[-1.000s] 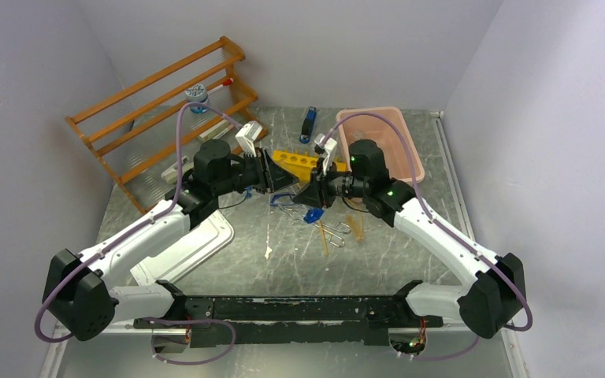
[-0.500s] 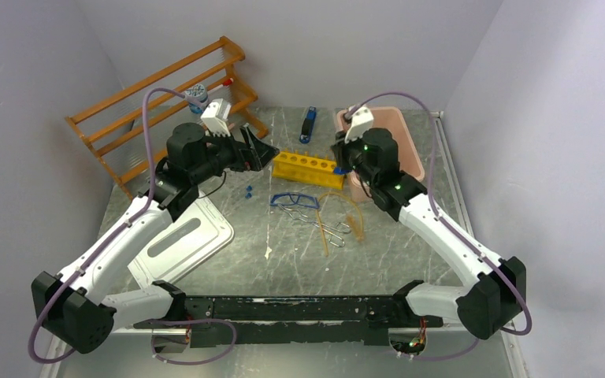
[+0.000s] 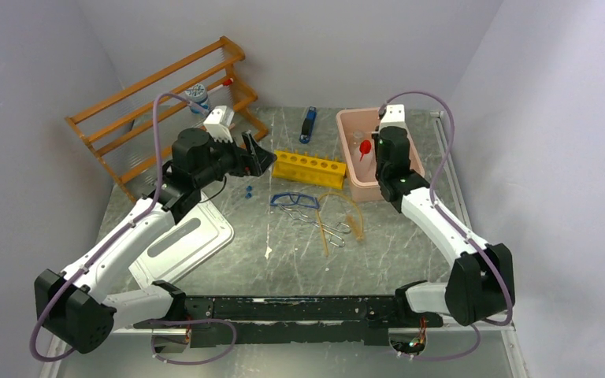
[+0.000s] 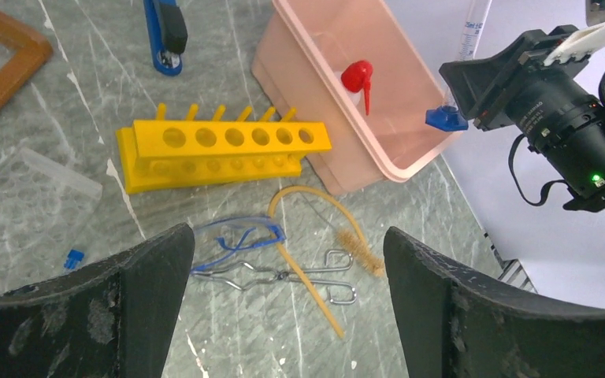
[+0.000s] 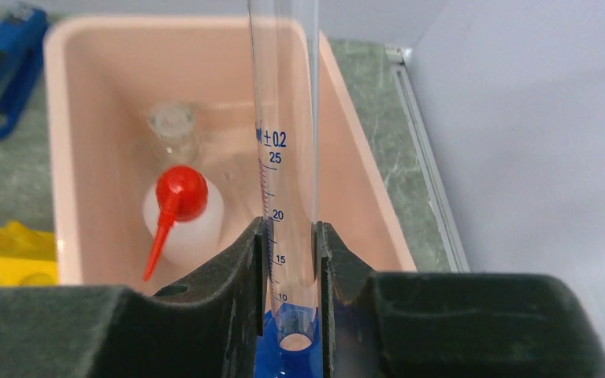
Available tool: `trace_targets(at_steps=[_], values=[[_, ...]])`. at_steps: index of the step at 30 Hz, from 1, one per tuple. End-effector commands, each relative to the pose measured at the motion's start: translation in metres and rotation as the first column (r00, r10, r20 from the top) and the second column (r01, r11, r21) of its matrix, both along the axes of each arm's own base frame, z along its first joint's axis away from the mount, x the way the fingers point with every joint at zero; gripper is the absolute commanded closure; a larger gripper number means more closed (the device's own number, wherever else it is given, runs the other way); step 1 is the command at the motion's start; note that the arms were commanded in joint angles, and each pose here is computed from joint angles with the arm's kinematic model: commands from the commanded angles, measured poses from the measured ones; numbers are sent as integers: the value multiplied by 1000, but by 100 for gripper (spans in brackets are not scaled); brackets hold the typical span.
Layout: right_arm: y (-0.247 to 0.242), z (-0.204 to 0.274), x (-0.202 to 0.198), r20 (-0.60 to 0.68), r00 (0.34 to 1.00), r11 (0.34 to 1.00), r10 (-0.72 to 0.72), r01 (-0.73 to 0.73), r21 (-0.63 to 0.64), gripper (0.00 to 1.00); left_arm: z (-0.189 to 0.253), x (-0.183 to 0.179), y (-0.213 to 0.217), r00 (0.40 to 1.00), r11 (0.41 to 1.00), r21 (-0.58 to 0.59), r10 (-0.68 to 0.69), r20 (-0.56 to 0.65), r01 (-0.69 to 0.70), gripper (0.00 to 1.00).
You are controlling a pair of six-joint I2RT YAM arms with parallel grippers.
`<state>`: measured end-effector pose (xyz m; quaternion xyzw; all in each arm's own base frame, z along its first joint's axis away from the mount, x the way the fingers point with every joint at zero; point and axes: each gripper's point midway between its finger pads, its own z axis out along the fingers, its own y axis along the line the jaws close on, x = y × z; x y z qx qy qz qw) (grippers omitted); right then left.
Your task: Organize the chemistry lab equipment
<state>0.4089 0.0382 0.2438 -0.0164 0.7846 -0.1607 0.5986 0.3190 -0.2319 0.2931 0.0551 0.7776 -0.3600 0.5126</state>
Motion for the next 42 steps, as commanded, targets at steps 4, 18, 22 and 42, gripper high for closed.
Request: trace_targets(at_steps=[4, 18, 22, 42], values=[[-20, -36, 11, -43, 999, 1000, 20, -20, -13, 83, -15, -3, -5, 998, 998, 16, -56, -3, 57, 9], [-25, -117, 55, -267, 949, 984, 170, -148, 100, 82, -22, -5, -3, 998, 996, 51, -67, 1, 67, 9], [-31, -131, 60, -315, 924, 975, 215, -182, 131, 79, -23, -4, -4, 998, 996, 59, -67, -2, 67, 9], [-35, -173, 79, -405, 882, 969, 239, -189, 160, 54, -29, 3, -6, 997, 993, 89, -72, -16, 73, 9]])
